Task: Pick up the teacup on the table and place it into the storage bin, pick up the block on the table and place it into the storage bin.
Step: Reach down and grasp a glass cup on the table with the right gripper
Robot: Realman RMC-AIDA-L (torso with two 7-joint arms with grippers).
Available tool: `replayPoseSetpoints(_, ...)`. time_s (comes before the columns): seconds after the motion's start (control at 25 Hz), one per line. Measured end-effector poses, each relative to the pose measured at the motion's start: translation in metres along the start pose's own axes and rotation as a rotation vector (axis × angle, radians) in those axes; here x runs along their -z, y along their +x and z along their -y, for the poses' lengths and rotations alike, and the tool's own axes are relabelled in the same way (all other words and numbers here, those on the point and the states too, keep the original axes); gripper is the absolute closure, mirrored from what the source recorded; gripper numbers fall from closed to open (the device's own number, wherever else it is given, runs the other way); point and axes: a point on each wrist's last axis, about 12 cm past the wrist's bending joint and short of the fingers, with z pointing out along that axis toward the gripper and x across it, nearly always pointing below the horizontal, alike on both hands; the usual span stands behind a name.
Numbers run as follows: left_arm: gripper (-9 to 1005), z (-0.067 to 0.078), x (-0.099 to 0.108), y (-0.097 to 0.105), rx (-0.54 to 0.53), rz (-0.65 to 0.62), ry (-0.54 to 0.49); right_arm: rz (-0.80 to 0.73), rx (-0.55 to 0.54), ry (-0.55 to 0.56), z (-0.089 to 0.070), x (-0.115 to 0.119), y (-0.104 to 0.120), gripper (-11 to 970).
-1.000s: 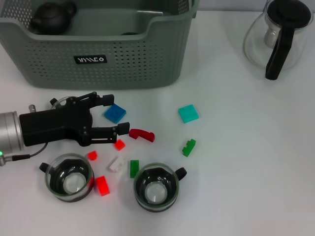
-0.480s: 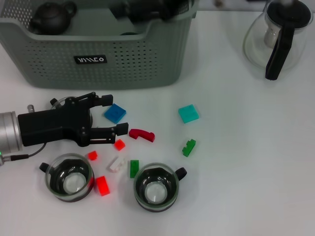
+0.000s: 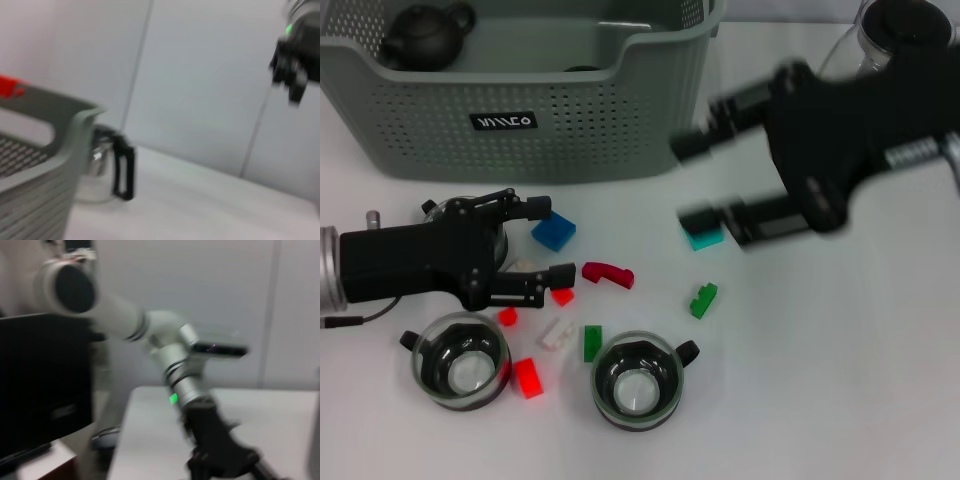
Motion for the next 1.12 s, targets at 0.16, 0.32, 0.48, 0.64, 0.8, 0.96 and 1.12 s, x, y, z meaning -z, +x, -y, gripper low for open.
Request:
replayPoseSetpoints(0.16,90,0.008,0.001,-0.004,-0.009,0.023,0.083,-0.055,-0.017,-0.083,-0.009,0.001,0.009,363)
replayPoseSetpoints(0.32,91,0.014,-0.001,-0.005,-0.01,0.0,0.155,-0.137,-0.006,-0.135,-0.014,-0.005,0.018,365)
replayPoseSetpoints(0.48,91,0.014,0.0,-0.003,-0.007,-0.019,0.153,-0.207,0.015,-0.201,-0.013,-0.02,0.026,367)
replayPoseSetpoints(0.64,91,0.013,0.002,-0.001,-0.001,-0.02,0.134,-0.282,0.034,-0.276,-0.011,-0.041,0.028,368)
replayPoseSetpoints(0.8,92,0.013,0.002,0.001,0.005,-0.025,0.119,-0.338,0.069,-0.307,-0.007,-0.06,0.027,368)
replayPoseSetpoints(0.96,92,0.011,0.002,0.002,0.007,-0.028,0.103,-0.383,0.107,-0.326,-0.003,-0.08,0.024,369)
replayPoseSetpoints(1.12,93,0.008,0.0,0.001,0.003,-0.03,0.087,-0.416,0.14,-0.321,0.002,-0.091,0.021,368)
